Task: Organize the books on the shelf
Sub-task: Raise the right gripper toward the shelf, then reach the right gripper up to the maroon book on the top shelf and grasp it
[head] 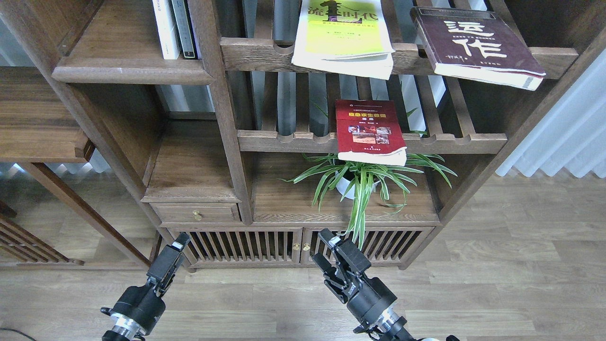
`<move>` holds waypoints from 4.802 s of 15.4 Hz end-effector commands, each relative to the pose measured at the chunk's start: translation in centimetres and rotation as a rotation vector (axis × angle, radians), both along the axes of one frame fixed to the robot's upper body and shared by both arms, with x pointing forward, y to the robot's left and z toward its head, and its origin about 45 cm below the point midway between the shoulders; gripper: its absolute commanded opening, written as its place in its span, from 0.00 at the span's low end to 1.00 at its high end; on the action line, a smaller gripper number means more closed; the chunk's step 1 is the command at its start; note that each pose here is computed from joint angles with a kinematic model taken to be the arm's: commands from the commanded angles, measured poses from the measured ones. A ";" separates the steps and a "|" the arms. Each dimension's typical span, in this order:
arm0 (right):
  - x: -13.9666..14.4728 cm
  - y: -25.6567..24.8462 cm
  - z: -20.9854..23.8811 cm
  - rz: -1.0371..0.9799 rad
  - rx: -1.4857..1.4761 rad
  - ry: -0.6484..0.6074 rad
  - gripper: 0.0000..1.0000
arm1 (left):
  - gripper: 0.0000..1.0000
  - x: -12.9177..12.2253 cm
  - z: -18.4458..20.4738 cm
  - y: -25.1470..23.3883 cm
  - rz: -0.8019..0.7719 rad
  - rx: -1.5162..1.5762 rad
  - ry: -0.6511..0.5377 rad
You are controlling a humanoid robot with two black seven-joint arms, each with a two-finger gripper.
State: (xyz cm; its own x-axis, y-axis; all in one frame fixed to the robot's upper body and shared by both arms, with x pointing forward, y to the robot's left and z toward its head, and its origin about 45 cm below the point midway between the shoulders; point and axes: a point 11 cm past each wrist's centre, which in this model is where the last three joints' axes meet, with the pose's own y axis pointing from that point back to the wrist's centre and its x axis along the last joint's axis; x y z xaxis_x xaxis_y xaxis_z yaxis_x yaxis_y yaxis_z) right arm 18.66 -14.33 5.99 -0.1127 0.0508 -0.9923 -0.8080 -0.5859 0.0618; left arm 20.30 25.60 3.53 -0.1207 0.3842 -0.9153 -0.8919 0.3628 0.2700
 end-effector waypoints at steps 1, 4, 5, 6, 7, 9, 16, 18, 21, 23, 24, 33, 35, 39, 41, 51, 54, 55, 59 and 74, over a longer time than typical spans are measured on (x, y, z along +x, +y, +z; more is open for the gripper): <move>0.1 -0.2 -0.5 -0.003 -0.011 0.009 0.99 | 1.00 -0.7 -1.1 0.4 -0.002 0.015 0.040; 0.1 -0.4 -0.8 -0.006 -0.015 0.018 0.99 | 1.00 -0.6 -1.1 0.7 0.009 0.015 0.040; 0.1 -0.4 -0.7 -0.006 -0.015 0.016 0.99 | 1.00 -0.5 -1.0 0.9 0.014 0.017 0.037; 0.4 -0.4 -0.7 -0.004 -0.016 0.012 0.99 | 1.00 -0.5 -1.0 0.9 0.014 0.017 0.037; 0.6 -0.3 -0.5 -0.003 -0.017 0.005 0.99 | 1.00 -0.4 -1.0 0.9 0.013 0.017 0.035; 2.0 -0.4 -0.2 0.005 -0.028 -0.018 0.99 | 1.00 -0.6 -1.1 0.9 0.009 0.019 0.038; 3.0 -3.3 -1.7 0.022 -0.139 -0.008 0.99 | 1.00 -0.4 -0.9 0.7 0.008 0.012 0.033; 4.0 -2.9 0.0 0.028 -0.119 -0.063 0.99 | 1.00 -0.4 -0.8 0.8 0.009 0.016 0.029; 5.9 -3.5 2.3 -0.024 -0.082 -0.123 0.99 | 1.00 -0.2 -0.7 0.8 0.012 0.014 0.026; 7.6 -4.6 5.7 -0.141 0.020 -0.190 0.99 | 1.00 -0.4 -0.8 1.0 0.014 0.018 0.030; 7.7 -4.5 6.8 -0.143 0.039 -0.217 0.99 | 1.00 -0.5 -0.9 1.1 0.017 0.019 0.034; 9.3 -3.5 14.7 -0.187 0.179 -0.387 0.99 | 1.00 -0.6 -0.9 2.4 0.048 0.032 0.034; 11.7 -5.4 16.8 -0.254 0.162 -0.390 0.99 | 1.00 -0.5 -0.8 2.4 0.049 0.033 0.032; 14.3 -8.5 18.5 -0.382 0.132 -0.378 0.99 | 1.00 -0.6 -0.9 2.4 0.048 0.033 0.035; 14.5 -9.0 18.8 -0.396 0.129 -0.384 0.99 | 1.00 -0.7 -0.9 2.4 0.049 0.033 0.036; 14.8 -12.1 19.7 -0.472 0.105 -0.419 0.98 | 1.00 -0.7 -1.0 2.4 0.049 0.034 0.038; 15.6 -14.4 19.9 -0.511 0.058 -0.414 0.97 | 1.00 -0.5 -0.9 2.4 0.047 0.034 0.035; 15.8 -14.8 20.1 -0.518 0.049 -0.416 0.96 | 1.00 -0.4 -0.9 2.3 0.043 0.035 0.033; 17.4 -16.2 20.7 -0.557 0.031 -0.363 0.86 | 1.00 -0.4 -0.9 2.2 0.044 0.032 0.032; 18.1 -19.7 21.0 -0.648 -0.001 -0.308 0.22 | 1.00 -0.4 -0.9 2.3 0.045 0.034 0.033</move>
State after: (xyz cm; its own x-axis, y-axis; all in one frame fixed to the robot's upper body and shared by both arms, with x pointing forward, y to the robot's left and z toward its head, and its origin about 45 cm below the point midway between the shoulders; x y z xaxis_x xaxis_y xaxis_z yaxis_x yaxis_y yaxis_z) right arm 36.84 -33.90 26.97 0.2233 0.0168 -0.9746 -0.9746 0.0234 -0.2229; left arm 19.93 27.89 2.67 -0.1668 0.4081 -0.8975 -0.8974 0.3142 0.3097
